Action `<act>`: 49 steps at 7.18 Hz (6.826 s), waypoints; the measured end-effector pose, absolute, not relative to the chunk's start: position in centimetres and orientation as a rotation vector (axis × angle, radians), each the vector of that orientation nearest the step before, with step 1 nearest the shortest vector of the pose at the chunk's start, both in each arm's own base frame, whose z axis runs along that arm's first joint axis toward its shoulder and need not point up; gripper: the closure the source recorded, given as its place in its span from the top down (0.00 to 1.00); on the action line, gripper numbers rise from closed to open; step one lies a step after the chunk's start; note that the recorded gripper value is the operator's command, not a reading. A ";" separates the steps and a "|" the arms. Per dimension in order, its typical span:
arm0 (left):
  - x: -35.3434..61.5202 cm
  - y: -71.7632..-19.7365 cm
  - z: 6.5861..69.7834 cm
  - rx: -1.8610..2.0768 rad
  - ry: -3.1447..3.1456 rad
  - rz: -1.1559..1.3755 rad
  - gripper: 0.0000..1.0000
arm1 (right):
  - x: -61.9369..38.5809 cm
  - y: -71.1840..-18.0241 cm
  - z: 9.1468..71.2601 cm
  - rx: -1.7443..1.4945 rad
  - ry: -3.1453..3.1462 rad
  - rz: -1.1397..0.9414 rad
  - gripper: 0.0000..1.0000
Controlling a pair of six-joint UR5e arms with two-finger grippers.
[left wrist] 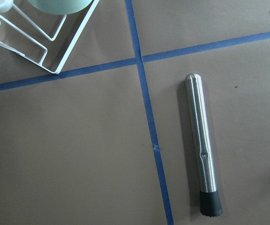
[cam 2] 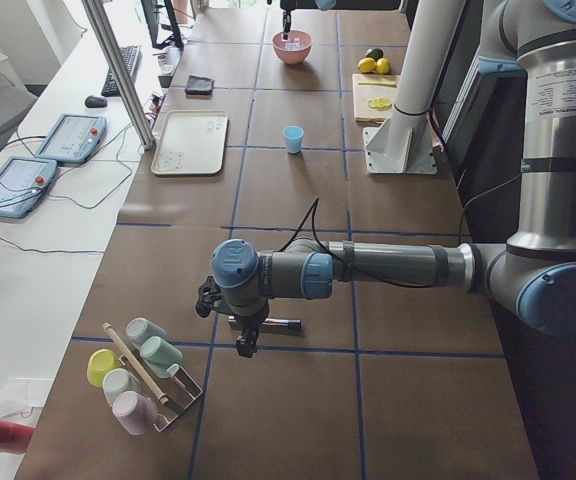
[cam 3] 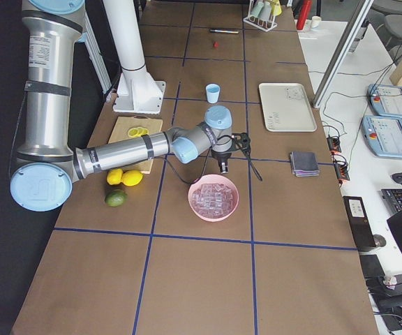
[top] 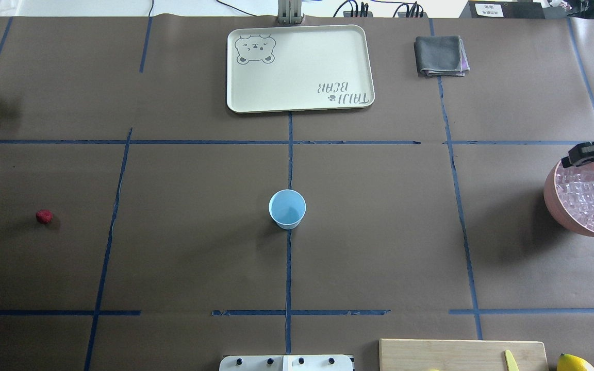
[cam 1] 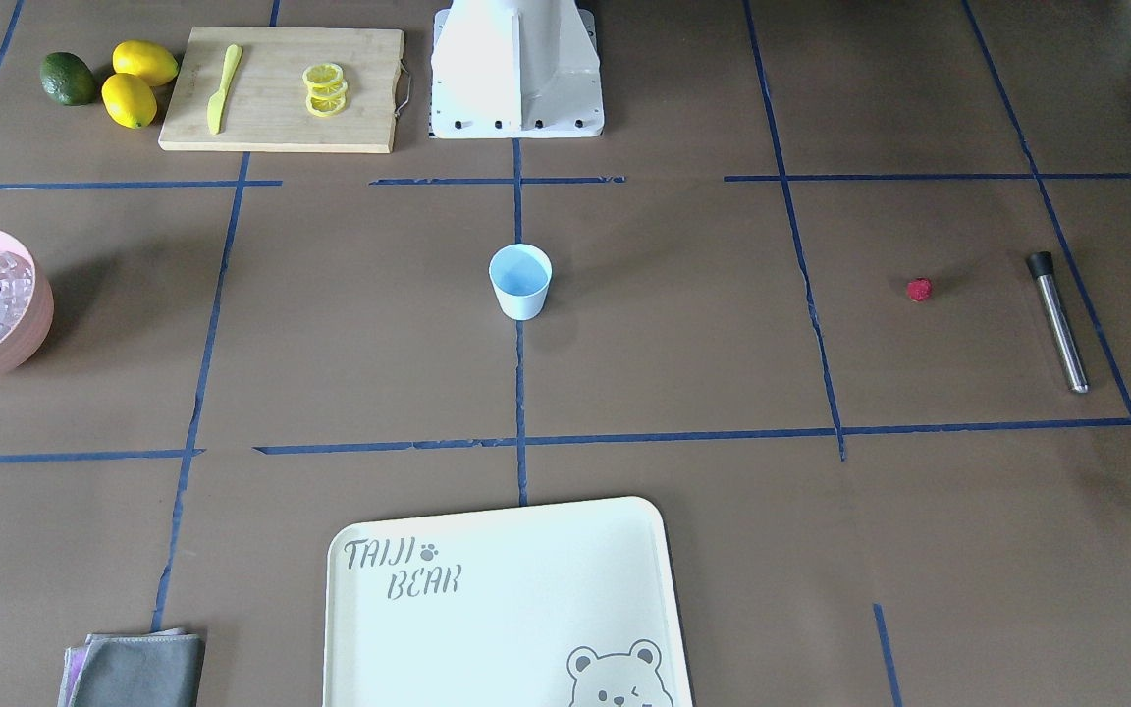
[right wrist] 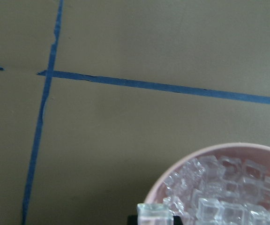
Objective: Mash ice and strawberries in cup
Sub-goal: 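Carry the ice cube with the right gripper over the blue cup, then open the right gripper to drop the ice cube into the cup, then move the right gripper back to the pink ice bowl, then grasp another ice cube from the bowl with the right gripper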
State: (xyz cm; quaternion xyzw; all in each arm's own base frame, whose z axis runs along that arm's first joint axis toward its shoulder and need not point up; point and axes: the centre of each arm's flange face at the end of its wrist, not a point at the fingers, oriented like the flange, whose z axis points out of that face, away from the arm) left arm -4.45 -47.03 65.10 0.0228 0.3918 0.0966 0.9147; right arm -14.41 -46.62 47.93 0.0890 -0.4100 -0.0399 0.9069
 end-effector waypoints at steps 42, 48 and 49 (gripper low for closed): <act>-4.3 -46.5 64.7 0.054 0.808 0.205 1.00 | -13.3 -40.9 59.0 0.047 -0.625 -0.130 0.98; -4.3 -46.5 64.5 0.058 0.807 0.206 1.00 | -13.8 -40.9 60.9 0.024 -0.591 -0.133 0.91; -4.4 -46.5 64.4 0.060 0.807 0.206 1.00 | -13.7 -40.9 60.9 0.023 -0.591 -0.133 0.88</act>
